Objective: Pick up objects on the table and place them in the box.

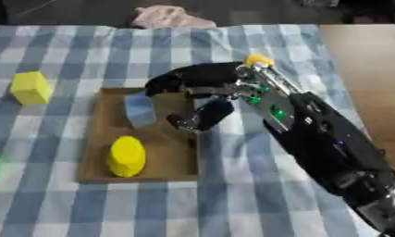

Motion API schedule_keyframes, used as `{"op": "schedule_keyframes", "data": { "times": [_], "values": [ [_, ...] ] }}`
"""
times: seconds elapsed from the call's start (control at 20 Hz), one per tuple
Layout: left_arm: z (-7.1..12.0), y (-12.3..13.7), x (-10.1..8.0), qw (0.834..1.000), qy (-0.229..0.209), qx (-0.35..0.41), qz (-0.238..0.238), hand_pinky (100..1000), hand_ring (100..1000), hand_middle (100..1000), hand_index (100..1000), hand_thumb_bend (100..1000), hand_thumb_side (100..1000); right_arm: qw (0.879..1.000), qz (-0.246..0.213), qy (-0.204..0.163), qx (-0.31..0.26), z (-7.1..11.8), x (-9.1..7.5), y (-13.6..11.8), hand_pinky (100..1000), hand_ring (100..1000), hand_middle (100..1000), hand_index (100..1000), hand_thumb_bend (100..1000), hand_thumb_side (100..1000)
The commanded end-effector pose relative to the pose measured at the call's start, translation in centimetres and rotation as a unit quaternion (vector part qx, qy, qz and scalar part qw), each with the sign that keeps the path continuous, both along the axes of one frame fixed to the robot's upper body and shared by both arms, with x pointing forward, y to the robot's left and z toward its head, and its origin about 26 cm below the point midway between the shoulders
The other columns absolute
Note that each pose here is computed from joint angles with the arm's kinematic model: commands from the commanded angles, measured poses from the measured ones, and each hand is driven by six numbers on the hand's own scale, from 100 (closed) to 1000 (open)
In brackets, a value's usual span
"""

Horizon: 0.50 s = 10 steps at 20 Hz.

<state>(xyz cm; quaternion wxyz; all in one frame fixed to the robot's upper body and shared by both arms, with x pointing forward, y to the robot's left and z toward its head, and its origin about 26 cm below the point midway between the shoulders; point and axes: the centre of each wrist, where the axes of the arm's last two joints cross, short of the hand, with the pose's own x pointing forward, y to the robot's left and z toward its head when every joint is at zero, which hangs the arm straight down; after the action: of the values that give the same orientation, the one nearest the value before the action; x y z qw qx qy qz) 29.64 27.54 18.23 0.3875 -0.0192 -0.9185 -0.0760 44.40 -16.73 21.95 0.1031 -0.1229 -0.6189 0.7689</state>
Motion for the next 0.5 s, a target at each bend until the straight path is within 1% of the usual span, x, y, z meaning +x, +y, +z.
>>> {"op": "schedule_keyframes", "data": {
  "times": [0.05,0.1,0.15,0.2,0.3,0.35,0.45,0.5],
  "values": [
    [0.9,0.1,-0.2,1.0,-0.016,0.005,-0.004,927,730,649,824,100,665,1.0,0.003,0.001,-0.02,0.6,0.4,-0.4,1000,1000,1000,1000,100,308],
    [0.9,0.1,-0.2,1.0,-0.016,0.006,-0.004,927,730,649,823,100,665,1.0,-0.009,0.018,-0.014,0.3,0.5,-0.5,1000,1000,1000,1000,100,374],
    [0.9,0.1,-0.2,1.0,-0.016,0.006,-0.004,927,730,649,823,100,666,0.999,-0.017,0.033,-0.007,0.2,0.6,-0.5,1000,1000,1000,1000,100,353],
    [0.9,0.1,-0.2,1.0,-0.016,0.006,-0.005,927,730,649,823,100,666,0.999,-0.018,0.041,0.0,0.3,0.6,-0.3,1000,1000,1000,1000,100,329],
    [1.0,0.1,-0.2,1.0,-0.016,0.006,-0.005,927,730,649,823,100,665,0.999,-0.016,0.043,0.014,0.9,0.3,-0.3,1000,1000,1000,1000,100,295],
    [1.0,0.1,-0.2,1.0,-0.016,0.006,-0.005,927,731,649,823,100,667,0.999,-0.013,0.04,0.022,1.2,0.2,-0.3,1000,1000,1000,1000,100,262],
    [0.9,0.1,-0.2,1.0,-0.015,0.007,-0.004,926,731,649,823,100,667,0.999,-0.009,0.023,0.046,2.2,-0.2,-0.6,1000,1000,1000,1000,100,242],
    [0.9,0.1,-0.2,1.0,-0.015,0.007,-0.004,926,731,649,823,100,667,0.998,-0.008,0.009,0.061,2.8,-0.5,-0.8,988,1000,1000,1000,100,357]
  ]
}}
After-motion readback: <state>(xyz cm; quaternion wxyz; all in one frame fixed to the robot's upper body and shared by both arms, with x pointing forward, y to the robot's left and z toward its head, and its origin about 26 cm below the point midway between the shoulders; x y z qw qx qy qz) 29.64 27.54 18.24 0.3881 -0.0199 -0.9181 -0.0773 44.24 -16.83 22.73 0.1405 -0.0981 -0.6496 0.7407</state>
